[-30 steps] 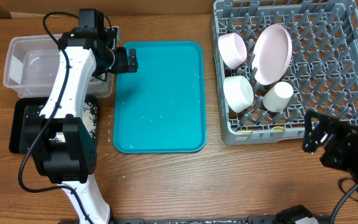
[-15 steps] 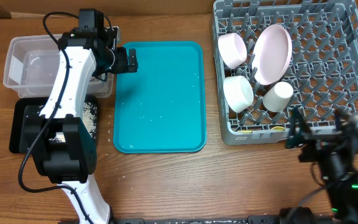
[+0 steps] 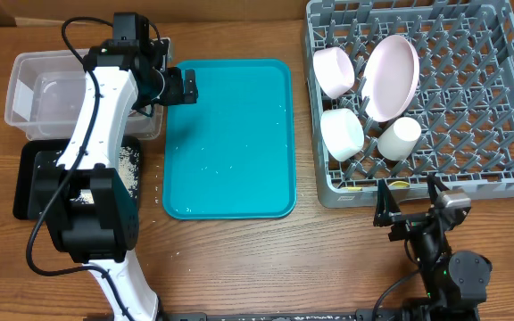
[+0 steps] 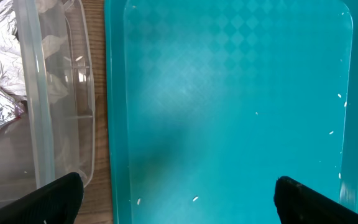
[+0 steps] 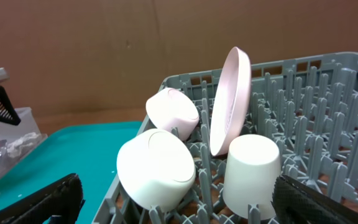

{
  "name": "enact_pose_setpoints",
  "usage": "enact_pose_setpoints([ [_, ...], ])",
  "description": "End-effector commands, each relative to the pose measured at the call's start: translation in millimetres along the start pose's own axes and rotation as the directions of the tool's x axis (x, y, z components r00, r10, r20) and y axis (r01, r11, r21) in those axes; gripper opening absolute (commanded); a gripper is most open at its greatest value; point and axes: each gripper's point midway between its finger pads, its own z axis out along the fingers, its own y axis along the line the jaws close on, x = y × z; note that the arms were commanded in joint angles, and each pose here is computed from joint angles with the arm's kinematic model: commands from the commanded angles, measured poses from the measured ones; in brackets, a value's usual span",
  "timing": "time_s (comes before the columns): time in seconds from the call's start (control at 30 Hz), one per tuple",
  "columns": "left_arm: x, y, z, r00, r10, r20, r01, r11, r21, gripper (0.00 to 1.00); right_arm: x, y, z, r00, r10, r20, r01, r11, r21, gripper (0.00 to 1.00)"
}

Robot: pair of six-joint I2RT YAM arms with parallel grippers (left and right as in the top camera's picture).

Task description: Sort waste into correct bins and load items into the dishwasher

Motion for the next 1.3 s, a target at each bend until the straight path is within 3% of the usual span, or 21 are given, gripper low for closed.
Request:
enact_pose_setpoints([
  [0.0, -4.0, -2.8, 0.1, 1.0, -0.002, 0.007, 0.002, 1.0, -0.002, 1.0, 2.9, 9.6, -1.7, 0.993, -0.117, 0.028, 0.119, 0.991, -0.059, 1.0],
  [0.1, -4.0, -2.8, 0.1, 1.0, -0.002, 0.007, 0.002, 1.0, -0.002, 1.0, 9.4, 10.6, -1.0, 0.984, -0.174, 0.025, 0.175, 0.982, -0.07, 1.0],
  [0.4, -4.0, -2.8, 0.1, 1.0, -0.002, 0.007, 0.002, 1.0, -0.002, 1.0, 22.6, 1.5, 3.9, 0.986, -0.164, 0.015, 0.164, 0.986, -0.035, 1.0],
  [0.6, -4.0, -2.8, 0.1, 1.0, -0.002, 0.007, 0.002, 1.0, -0.002, 1.0, 20.4, -13.1, 6.1, 0.998, -0.023, 0.052, 0.021, 0.999, 0.041, 1.0],
  [1.27, -4.0, -2.8, 0.1, 1.0, -0.002, 0.007, 0.002, 1.0, -0.002, 1.0, 20.7, -13.1, 6.1, 0.998, -0.023, 0.051, 0.02, 0.999, 0.041, 1.0],
])
